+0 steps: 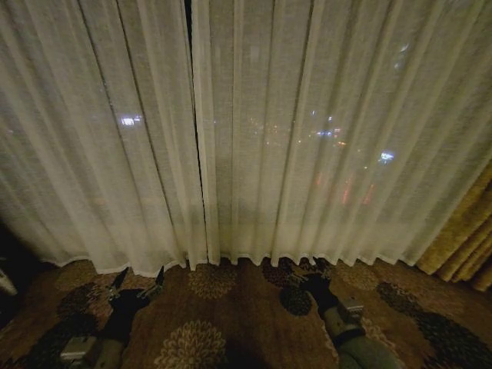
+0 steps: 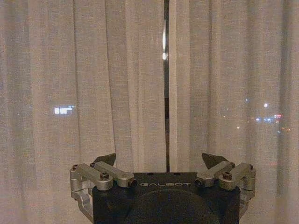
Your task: Open the curtains by pulling them apart, changing their state from closed to fully open.
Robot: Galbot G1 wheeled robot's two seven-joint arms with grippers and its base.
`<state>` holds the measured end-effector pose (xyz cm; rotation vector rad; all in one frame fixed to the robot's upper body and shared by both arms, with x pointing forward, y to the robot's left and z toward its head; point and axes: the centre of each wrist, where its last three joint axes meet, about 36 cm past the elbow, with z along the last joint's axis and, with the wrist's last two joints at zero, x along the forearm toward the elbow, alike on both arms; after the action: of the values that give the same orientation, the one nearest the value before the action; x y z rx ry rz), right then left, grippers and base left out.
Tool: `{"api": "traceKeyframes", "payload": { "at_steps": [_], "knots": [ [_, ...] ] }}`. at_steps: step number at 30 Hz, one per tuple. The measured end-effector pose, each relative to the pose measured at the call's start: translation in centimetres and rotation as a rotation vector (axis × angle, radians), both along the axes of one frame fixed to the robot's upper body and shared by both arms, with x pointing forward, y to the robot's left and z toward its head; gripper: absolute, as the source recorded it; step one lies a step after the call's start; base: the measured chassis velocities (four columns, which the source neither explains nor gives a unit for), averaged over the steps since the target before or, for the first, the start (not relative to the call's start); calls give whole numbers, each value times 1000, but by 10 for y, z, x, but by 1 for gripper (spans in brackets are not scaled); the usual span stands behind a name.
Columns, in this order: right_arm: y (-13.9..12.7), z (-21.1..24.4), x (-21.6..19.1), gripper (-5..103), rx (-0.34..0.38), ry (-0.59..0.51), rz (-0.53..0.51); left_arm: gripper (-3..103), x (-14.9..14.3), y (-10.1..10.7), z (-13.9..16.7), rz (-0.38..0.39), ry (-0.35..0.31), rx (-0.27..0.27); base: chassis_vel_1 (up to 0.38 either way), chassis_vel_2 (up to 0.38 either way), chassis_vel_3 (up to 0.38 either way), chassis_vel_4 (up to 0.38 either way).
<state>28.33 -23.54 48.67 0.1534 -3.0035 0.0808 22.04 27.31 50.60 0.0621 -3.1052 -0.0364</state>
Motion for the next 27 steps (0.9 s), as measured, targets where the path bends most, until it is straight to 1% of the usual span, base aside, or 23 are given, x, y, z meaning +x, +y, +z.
{"api": "traceKeyframes", "payload": {
  "at_steps": [8,14,18,21,27],
  "knots": [
    [-2,-10,3,100,-9,-19,-10,100,-2,1,-2,-9,-5,-3,0,8,-2,-6],
    [-2,-10,2,100,-8,-22,-9,100,-5,0,-6,-5,-4,-7,26,144,-19,-151],
    [-1,-10,2,100,-7,-21,-8,100,-7,1,-7,-2,-6,-6,50,394,-31,-332],
    [-1,-10,2,100,-6,-22,-8,100,-7,2,-8,0,-11,-6,28,441,-37,-496],
    [0,-12,2,100,-1,-29,-12,100,-9,2,-12,5,-16,-8,6,547,-8,-548]
  ]
}}
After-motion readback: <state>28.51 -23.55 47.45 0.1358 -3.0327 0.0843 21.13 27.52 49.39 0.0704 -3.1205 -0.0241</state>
